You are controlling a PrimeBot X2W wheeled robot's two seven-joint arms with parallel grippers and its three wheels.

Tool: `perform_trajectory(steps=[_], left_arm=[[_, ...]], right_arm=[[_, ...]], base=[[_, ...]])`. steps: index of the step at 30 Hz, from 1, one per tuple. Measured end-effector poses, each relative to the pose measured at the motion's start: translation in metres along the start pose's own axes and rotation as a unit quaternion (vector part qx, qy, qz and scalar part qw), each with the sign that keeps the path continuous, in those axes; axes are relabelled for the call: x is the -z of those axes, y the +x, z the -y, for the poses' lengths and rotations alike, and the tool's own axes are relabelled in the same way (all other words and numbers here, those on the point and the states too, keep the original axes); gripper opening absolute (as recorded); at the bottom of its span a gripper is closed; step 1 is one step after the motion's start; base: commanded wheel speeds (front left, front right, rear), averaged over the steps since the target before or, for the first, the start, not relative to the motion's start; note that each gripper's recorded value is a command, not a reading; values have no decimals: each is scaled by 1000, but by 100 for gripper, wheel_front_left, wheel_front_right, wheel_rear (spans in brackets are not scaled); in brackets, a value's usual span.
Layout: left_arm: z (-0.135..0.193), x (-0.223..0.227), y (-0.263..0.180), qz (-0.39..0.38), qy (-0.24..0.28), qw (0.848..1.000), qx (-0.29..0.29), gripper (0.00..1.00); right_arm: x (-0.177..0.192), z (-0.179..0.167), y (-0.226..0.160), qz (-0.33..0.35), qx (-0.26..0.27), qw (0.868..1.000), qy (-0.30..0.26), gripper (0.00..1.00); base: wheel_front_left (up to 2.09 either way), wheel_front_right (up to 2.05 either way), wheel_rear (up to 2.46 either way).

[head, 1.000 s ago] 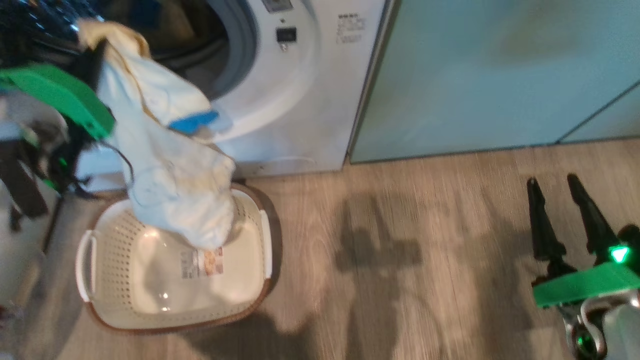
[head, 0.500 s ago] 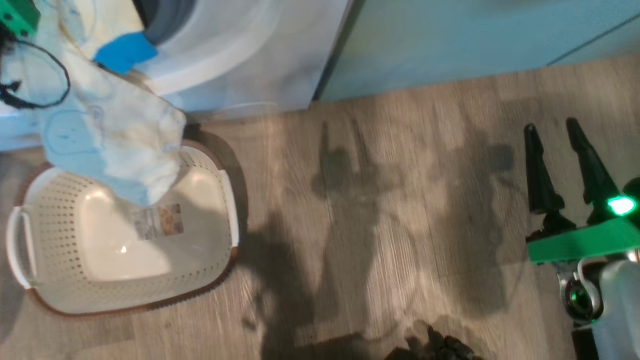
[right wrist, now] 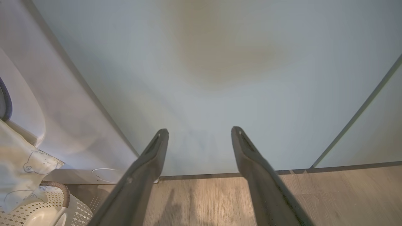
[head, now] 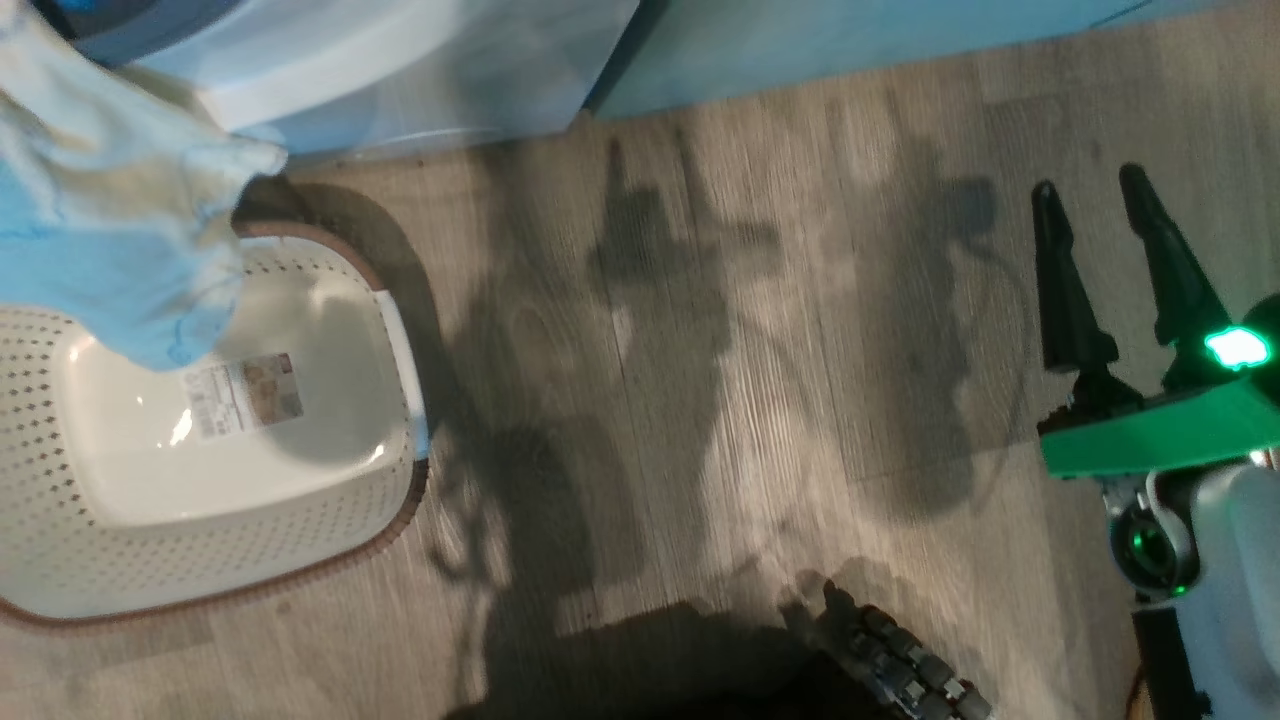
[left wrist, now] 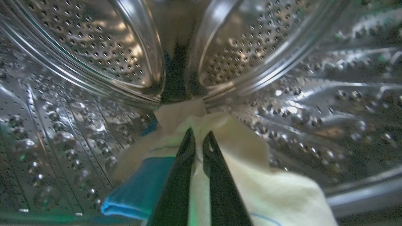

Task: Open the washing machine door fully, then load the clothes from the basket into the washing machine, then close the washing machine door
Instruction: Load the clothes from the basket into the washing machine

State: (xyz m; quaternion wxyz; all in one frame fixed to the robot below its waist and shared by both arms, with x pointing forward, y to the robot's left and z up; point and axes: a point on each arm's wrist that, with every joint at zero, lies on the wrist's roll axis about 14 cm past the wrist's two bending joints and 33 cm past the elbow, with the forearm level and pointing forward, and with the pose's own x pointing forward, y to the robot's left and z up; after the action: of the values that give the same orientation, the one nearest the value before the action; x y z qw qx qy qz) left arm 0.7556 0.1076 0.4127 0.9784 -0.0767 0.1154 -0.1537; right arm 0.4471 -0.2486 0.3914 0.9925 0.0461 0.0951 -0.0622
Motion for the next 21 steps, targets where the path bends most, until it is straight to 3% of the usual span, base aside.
perform_trajectory(steps=[14, 21], left_arm=[[-21, -49, 27, 133, 0, 990, -46, 0], [-16, -96, 23, 220, -11, 975, -41, 0]], right_arm=[[12, -1, 13, -11, -4, 1000, -2, 100], [13, -2, 19, -10, -7, 1000, 0, 100]], base=[[0, 0, 0], [0, 0, 0]])
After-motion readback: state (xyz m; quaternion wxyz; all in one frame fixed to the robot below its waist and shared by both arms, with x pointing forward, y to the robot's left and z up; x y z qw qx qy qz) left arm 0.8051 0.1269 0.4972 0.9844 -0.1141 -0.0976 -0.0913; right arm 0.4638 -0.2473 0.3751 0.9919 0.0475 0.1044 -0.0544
